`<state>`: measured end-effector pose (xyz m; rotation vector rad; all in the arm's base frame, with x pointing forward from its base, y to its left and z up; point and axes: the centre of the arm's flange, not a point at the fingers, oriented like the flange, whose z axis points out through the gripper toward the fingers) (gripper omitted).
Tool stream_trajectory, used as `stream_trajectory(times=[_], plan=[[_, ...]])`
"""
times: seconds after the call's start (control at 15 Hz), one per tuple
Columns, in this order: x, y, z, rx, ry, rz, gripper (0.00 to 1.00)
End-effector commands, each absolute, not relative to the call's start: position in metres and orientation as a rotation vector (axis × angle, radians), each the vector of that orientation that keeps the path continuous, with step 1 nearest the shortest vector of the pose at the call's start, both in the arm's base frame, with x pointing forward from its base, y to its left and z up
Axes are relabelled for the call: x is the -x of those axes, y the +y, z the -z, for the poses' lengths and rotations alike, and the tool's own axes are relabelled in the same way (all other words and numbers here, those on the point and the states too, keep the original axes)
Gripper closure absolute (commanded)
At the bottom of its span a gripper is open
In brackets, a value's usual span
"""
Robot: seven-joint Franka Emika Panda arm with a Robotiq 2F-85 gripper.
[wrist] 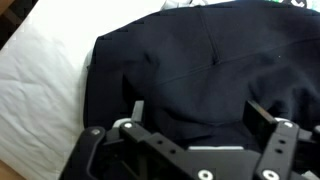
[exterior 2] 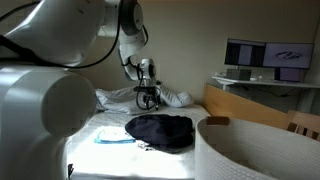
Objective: Put the things on the bed in the laundry hamper
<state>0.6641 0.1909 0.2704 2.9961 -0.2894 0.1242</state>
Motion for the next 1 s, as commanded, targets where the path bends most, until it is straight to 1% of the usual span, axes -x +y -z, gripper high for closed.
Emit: stream_trajectory(times=[0.0, 0.4, 0.73, 0.93], plan=[[-0.693, 0.194, -0.251, -2.99, -0.315, -0.131, 0.0], [-0.73, 0.18, -0.184, -2.945, -0.328, -0.075, 0.0], [-0.739, 0.16, -0.096, -2.941, -0.332, 0.154, 0.0], [-0.732, 0.146, -0.056, -2.927, -0.324, 0.293, 0.0]])
